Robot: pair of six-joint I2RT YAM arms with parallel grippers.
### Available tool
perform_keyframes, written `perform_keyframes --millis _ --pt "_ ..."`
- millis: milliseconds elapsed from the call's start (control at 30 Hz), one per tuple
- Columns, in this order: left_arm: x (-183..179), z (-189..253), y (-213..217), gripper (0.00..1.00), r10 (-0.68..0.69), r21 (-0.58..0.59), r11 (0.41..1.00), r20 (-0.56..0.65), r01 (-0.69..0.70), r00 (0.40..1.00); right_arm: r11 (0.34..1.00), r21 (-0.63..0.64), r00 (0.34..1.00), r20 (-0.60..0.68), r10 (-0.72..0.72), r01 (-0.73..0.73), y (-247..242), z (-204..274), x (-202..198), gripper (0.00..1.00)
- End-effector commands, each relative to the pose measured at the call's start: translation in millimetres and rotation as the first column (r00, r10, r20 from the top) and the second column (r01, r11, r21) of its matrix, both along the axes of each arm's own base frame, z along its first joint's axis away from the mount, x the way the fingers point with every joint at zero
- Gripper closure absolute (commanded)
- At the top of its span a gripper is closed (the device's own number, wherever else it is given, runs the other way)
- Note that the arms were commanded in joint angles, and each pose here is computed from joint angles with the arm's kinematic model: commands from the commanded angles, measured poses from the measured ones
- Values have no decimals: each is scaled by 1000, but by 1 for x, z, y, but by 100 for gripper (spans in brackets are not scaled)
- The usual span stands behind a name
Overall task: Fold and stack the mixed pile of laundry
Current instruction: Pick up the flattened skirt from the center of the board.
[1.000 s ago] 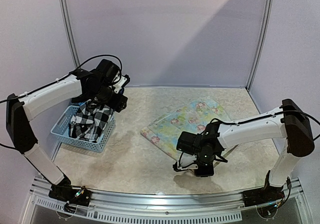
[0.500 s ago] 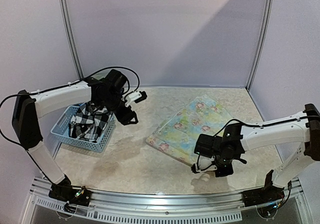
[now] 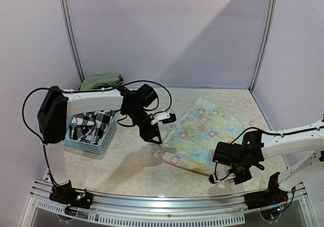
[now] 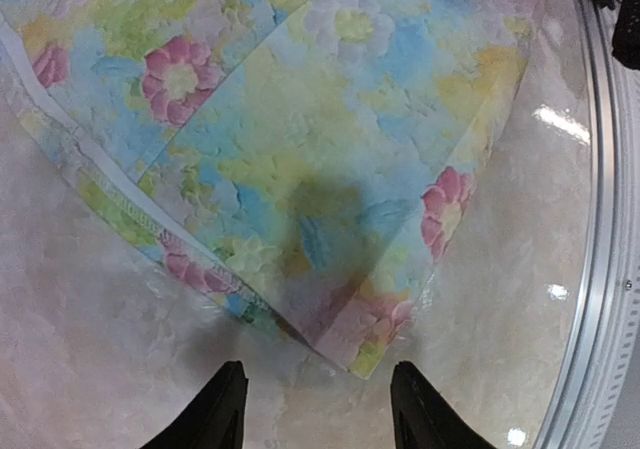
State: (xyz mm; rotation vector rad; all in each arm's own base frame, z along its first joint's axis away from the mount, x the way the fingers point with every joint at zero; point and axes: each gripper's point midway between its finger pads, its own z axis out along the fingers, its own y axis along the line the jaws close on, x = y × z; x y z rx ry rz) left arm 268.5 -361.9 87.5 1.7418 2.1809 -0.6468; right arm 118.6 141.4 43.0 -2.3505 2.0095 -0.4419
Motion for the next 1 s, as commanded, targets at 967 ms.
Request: perform_keyframes --millis 967 --pt "-31 -62 -26 54 -156 74 985 -34 158 987 1000 2 999 -42 -6 6 0 1 -6 100"
